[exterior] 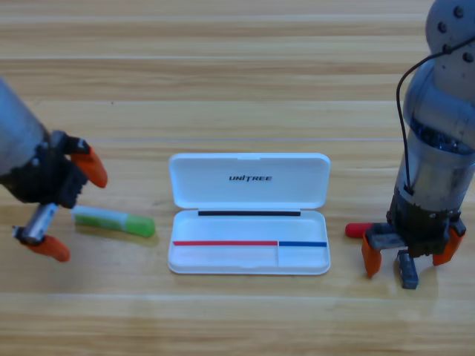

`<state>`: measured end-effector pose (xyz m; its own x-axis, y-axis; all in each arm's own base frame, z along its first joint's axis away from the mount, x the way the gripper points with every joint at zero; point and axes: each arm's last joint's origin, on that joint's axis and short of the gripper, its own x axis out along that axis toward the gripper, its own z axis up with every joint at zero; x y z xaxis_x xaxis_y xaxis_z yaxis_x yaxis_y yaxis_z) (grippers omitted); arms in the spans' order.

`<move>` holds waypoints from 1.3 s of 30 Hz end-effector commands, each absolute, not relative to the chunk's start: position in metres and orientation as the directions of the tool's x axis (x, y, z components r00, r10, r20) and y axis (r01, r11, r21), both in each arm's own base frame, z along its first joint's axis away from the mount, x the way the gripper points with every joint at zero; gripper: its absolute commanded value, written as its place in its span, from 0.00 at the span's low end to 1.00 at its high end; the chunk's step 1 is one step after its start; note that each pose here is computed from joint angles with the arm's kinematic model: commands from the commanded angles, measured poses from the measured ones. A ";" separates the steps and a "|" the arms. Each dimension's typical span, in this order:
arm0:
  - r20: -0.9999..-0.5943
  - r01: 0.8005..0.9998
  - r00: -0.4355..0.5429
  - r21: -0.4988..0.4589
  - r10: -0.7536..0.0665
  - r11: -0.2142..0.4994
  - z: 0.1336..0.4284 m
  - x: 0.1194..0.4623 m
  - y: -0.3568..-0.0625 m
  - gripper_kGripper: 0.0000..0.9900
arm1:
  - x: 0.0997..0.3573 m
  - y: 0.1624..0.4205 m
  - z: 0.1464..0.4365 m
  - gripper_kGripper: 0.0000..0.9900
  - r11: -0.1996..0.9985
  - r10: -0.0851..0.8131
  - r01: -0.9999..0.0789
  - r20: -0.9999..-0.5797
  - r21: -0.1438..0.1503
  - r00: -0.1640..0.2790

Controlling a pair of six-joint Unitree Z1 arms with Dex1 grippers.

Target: Clean up eraser and pencils

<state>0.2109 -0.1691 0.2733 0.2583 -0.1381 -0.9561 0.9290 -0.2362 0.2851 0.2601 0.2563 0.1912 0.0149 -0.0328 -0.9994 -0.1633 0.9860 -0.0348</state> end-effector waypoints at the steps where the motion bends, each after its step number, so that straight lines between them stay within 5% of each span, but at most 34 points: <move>1: -0.984 0.959 0.153 0.169 -0.086 -0.226 0.240 0.237 -0.176 0.96 | 0.260 0.263 0.157 0.86 0.982 -0.071 -0.178 -0.996 -0.061 -0.050; 5: -0.989 0.966 0.122 0.137 -0.078 -0.219 0.230 0.246 -0.176 0.96 | 0.257 0.259 0.153 0.79 0.980 -0.084 -0.186 -0.994 -0.071 -0.063; 11: -0.991 0.976 0.093 0.109 -0.092 -0.189 0.222 0.264 -0.175 0.95 | 0.252 0.255 0.148 0.14 0.973 -0.073 -0.227 -0.993 -0.050 -0.092; 14: -0.991 0.979 0.095 0.110 -0.096 -0.169 0.220 0.276 -0.174 0.95 | 0.248 0.250 0.147 0.03 0.974 -0.077 -0.222 -0.991 -0.051 -0.109; 18: -0.991 0.981 0.099 0.113 -0.093 -0.156 0.216 0.293 -0.172 0.96 | 0.244 0.244 0.143 0.00 0.974 -0.085 -0.218 -0.986 -0.053 -0.141; 24: -0.994 0.986 0.077 0.087 -0.077 -0.145 0.202 0.309 -0.171 0.95 | 0.240 0.239 0.154 0.00 0.966 -0.074 -0.256 -0.988 -0.038 -0.133; 32: -0.997 0.989 0.045 0.053 -0.062 -0.140 0.189 0.313 -0.170 0.94 | 0.235 0.238 0.232 0.00 0.841 -0.033 -0.541 -0.999 -0.007 -0.039; 39: -0.997 0.989 0.045 0.054 -0.069 -0.140 0.184 0.313 -0.170 0.93 | 0.235 0.239 0.254 0.00 0.609 -0.024 -0.793 -0.998 0.032 -0.058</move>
<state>0.3066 -0.1750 0.2041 0.0856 -0.0829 -0.9929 0.9842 -0.1482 0.0973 0.2391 0.2383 0.2418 -0.0314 -0.0185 -0.9993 -0.6788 0.7343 0.0077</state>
